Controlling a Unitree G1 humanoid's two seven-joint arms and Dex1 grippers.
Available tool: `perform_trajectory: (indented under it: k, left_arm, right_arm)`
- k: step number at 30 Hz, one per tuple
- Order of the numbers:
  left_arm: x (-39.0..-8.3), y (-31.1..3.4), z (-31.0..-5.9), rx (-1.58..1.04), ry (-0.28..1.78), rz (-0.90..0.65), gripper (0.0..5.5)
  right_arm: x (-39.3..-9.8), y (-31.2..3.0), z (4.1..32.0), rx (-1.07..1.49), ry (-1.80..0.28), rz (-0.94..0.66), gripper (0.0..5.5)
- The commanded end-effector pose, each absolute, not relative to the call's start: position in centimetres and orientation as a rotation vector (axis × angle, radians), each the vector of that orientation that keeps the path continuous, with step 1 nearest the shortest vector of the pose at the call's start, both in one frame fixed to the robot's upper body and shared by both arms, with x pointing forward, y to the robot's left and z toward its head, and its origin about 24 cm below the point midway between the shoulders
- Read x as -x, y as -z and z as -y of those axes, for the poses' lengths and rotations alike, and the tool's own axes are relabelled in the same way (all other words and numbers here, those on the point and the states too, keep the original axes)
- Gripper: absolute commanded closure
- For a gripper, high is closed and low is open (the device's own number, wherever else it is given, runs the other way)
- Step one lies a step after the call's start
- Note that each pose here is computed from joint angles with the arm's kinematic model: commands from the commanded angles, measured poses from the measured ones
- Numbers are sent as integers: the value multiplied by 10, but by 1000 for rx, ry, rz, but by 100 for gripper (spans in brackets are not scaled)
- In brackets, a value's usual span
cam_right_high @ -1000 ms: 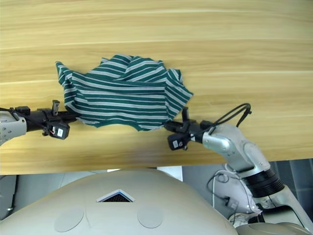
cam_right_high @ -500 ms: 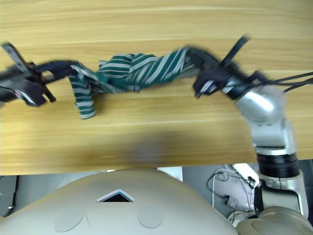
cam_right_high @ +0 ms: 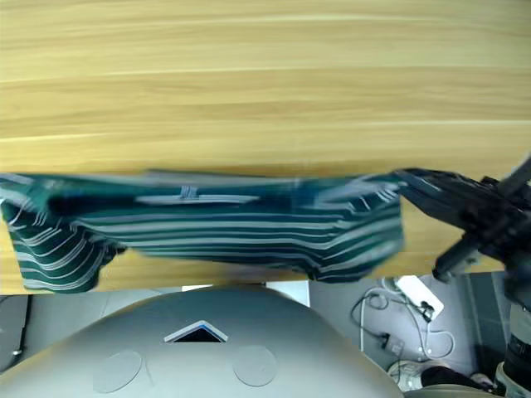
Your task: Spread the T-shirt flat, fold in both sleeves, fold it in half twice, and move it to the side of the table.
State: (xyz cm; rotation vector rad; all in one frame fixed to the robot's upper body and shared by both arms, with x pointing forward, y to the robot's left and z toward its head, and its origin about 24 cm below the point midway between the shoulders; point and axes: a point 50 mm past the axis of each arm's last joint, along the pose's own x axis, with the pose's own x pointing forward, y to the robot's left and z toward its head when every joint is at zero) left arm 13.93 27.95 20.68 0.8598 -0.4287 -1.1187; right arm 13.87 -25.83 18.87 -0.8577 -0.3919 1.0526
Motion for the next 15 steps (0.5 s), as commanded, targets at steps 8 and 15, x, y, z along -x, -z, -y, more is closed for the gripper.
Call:
perform_trajectory:
  k: [8,15]
  left_arm:
    - [-332,-469,-266,-674,-314,818,548]
    - [-343,-372,-306,-902,-350,779,548]
  right_arm:
    - [-354,-449,241,910,477,735,550]
    - [-374,-328,253,1250,215,588,550]
